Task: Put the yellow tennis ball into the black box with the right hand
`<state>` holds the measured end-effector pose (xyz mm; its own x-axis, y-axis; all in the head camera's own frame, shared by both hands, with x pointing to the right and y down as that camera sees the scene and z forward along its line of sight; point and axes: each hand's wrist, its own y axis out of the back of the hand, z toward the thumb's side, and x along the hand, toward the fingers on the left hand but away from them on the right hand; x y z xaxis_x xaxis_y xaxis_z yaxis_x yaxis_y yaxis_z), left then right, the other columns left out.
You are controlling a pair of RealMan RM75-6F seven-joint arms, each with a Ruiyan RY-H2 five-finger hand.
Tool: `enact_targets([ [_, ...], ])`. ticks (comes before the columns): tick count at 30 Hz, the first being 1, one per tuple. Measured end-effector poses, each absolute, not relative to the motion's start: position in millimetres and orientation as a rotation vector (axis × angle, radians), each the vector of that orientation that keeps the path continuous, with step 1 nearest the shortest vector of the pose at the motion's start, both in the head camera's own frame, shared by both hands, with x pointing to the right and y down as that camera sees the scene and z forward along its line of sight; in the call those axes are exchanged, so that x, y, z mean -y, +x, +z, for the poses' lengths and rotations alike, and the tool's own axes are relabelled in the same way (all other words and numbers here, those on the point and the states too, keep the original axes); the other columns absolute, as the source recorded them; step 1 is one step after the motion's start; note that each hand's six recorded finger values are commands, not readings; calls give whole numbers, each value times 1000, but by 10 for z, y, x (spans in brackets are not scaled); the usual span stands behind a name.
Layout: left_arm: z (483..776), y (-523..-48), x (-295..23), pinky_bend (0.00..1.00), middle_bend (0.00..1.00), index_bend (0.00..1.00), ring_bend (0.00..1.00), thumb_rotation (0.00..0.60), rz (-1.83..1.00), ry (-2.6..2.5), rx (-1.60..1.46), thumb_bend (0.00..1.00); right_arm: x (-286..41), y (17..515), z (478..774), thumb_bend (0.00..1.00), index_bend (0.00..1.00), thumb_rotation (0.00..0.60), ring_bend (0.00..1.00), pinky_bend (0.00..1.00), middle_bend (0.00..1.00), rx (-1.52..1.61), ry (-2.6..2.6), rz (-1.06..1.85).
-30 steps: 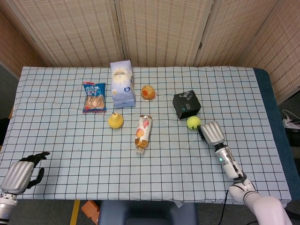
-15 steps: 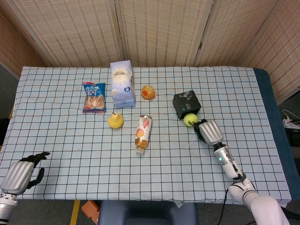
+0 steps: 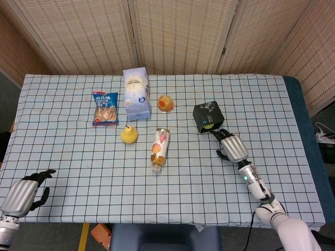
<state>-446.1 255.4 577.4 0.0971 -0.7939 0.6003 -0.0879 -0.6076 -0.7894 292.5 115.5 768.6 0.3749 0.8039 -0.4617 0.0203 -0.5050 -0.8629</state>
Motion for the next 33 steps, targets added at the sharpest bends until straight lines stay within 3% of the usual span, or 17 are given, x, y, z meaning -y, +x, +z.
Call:
enact_targets([
  [5, 5773, -4458, -2554, 430, 328, 240, 327, 600, -1557, -1799, -864, 574, -1152, 2915, 7680, 178, 0, 600, 0, 274, 70, 737, -1852, 1203],
  [19, 5780, -4456, -2558, 430, 328, 240, 326, 600, -1561, -1801, -860, 573, -1215, 2969, 7483, 168, 20, 600, 0, 275, 66, 791, -1844, 1136],
  [27, 5786, -4464, -2556, 431, 329, 240, 340, 600, -1565, -1799, -860, 574, -1352, 3080, 7071, 168, 161, 600, 5, 275, 183, 878, -1731, 1030],
  [33, 5797, -4488, -2547, 431, 329, 240, 345, 600, -1577, -1790, -865, 573, -1512, 3290, 6580, 169, 135, 600, 34, 273, 184, 943, -1543, 954],
])
